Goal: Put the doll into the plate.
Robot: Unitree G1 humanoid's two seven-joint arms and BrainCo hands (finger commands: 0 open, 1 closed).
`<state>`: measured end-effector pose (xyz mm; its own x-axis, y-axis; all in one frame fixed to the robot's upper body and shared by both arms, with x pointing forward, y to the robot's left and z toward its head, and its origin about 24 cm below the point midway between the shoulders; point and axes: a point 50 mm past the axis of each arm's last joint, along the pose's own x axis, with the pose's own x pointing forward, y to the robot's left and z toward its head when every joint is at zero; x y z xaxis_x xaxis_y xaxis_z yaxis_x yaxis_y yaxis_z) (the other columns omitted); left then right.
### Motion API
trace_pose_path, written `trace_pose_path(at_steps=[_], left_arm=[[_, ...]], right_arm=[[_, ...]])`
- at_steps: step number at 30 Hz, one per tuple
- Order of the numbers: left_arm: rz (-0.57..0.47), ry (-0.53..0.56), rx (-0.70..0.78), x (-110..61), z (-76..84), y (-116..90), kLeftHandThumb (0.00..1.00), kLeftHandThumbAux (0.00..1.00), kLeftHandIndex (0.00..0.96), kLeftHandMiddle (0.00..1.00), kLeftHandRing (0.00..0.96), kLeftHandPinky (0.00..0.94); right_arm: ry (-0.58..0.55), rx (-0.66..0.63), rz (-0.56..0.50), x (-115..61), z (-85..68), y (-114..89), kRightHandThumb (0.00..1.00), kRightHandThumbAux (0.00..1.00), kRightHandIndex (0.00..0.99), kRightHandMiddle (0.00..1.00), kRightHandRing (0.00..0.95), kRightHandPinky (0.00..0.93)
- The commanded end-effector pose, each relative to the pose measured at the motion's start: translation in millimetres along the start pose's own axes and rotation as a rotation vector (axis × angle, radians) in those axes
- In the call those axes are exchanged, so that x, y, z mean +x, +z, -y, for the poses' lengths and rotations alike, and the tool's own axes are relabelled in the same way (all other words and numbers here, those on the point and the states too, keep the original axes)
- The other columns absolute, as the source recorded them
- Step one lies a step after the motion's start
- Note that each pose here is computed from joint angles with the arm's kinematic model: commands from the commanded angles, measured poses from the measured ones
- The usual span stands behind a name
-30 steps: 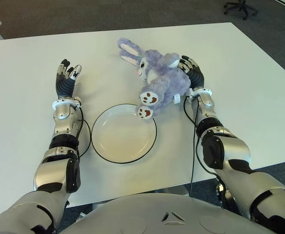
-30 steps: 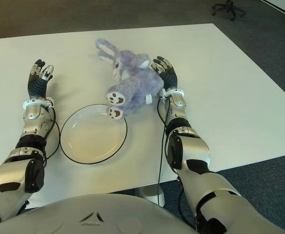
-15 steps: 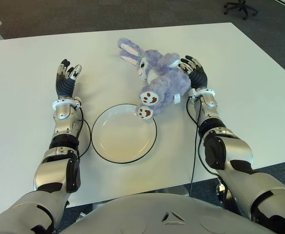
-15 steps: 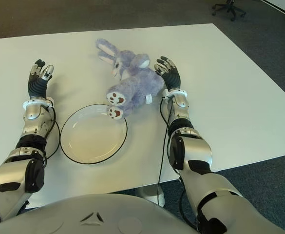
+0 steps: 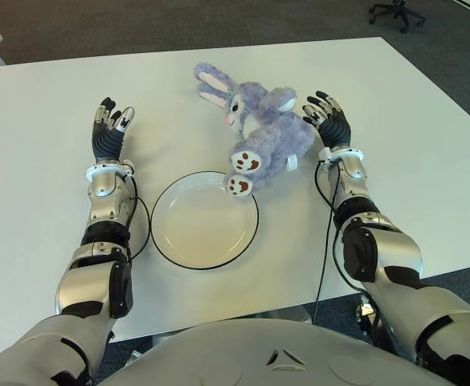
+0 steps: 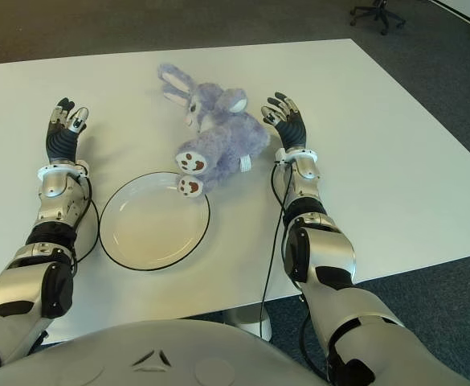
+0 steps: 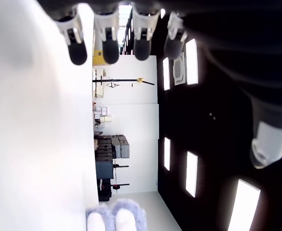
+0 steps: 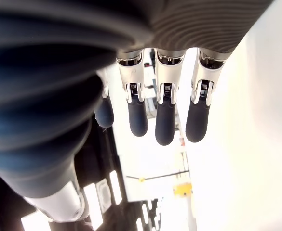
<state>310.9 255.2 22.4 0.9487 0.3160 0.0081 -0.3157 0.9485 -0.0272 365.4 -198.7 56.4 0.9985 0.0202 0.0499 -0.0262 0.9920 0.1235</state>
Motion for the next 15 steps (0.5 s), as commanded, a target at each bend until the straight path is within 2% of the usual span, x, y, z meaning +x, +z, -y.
trace_pose_path(at_steps=[1, 15], left_arm=[[-0.228, 0.015, 0.025, -38.4, -9.1, -56, 0.046, 0.543, 0.0, 0.063, 0.081, 0.103], [-0.229, 0.016, 0.019, -37.7, -9.3, -56, 0.055, 0.543, 0.0, 0.059, 0.082, 0.108]], right_arm=[[-0.037, 0.009, -0.154, -25.1, 11.4, -39, 0.223, 0.718, 0.139, 0.198, 0.236, 0.272], [-0.044, -0.005, -0.149, -30.8, 22.3, -40, 0.189, 0.682, 0.143, 0.209, 0.242, 0.277]])
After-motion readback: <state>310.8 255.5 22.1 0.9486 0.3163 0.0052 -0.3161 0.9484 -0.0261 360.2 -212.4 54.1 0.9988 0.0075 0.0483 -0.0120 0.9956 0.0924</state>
